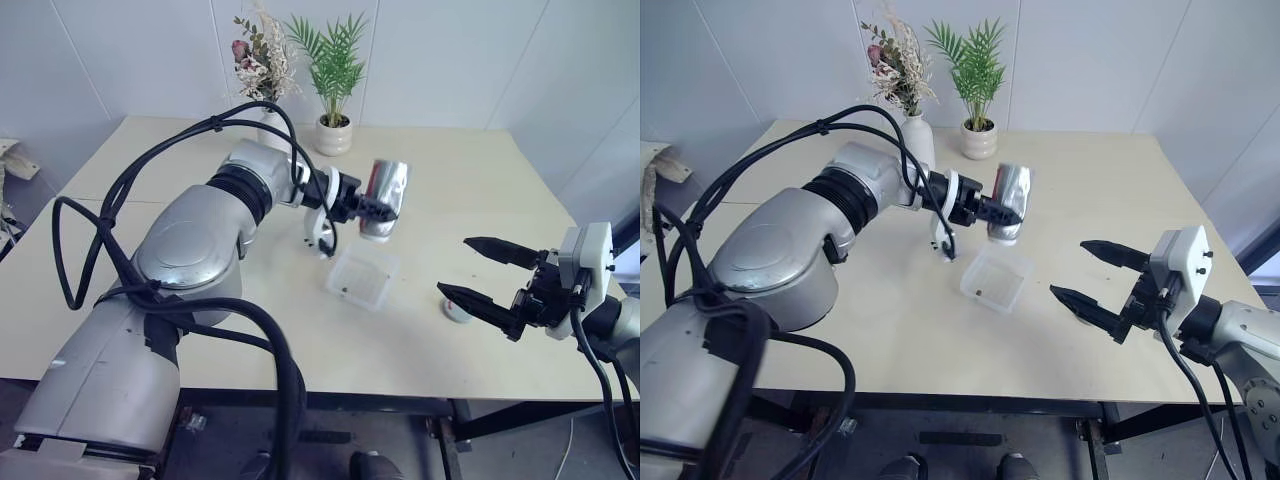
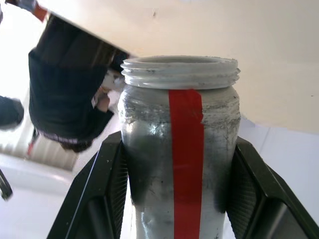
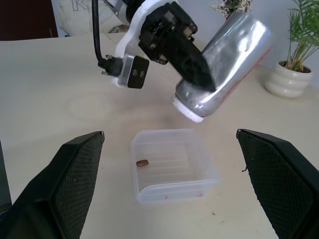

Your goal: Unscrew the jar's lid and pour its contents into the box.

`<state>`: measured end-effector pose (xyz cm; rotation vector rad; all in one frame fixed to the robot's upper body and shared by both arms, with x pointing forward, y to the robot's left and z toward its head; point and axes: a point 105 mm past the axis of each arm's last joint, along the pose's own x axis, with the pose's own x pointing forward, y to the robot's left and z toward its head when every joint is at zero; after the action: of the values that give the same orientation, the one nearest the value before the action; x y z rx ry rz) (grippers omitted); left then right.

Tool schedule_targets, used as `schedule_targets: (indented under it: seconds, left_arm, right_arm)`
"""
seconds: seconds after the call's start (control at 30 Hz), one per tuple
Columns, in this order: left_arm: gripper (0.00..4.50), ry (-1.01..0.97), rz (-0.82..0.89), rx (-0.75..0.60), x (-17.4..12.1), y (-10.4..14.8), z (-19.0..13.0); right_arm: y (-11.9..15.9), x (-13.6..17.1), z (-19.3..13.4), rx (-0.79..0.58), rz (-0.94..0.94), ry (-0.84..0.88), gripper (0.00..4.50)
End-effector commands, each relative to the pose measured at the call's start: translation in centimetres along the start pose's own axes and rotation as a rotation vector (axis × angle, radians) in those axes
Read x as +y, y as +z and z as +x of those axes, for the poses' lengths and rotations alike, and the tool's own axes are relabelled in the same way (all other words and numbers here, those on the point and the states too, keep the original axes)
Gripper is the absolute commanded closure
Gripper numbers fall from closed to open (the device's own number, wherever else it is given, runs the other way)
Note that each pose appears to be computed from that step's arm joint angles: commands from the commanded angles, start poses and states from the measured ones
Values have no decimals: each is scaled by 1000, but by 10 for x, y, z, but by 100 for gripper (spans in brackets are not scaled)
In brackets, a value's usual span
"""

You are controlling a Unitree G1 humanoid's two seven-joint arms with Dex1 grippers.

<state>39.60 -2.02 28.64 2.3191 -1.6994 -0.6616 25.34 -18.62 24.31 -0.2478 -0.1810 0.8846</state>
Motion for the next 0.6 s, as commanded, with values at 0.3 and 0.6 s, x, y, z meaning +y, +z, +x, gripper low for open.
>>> schedule_targets:
  seconds: [0.3,0.6]
  left_arm:
    - [222,370,-1376,558,-15,-51,-43]
    - [222,864,-2307,819,-109,-2,-103]
  right_arm:
    - [12,3,-1,-42,-25,39,2]
    - [23,10,-11,-120,-15,114,2]
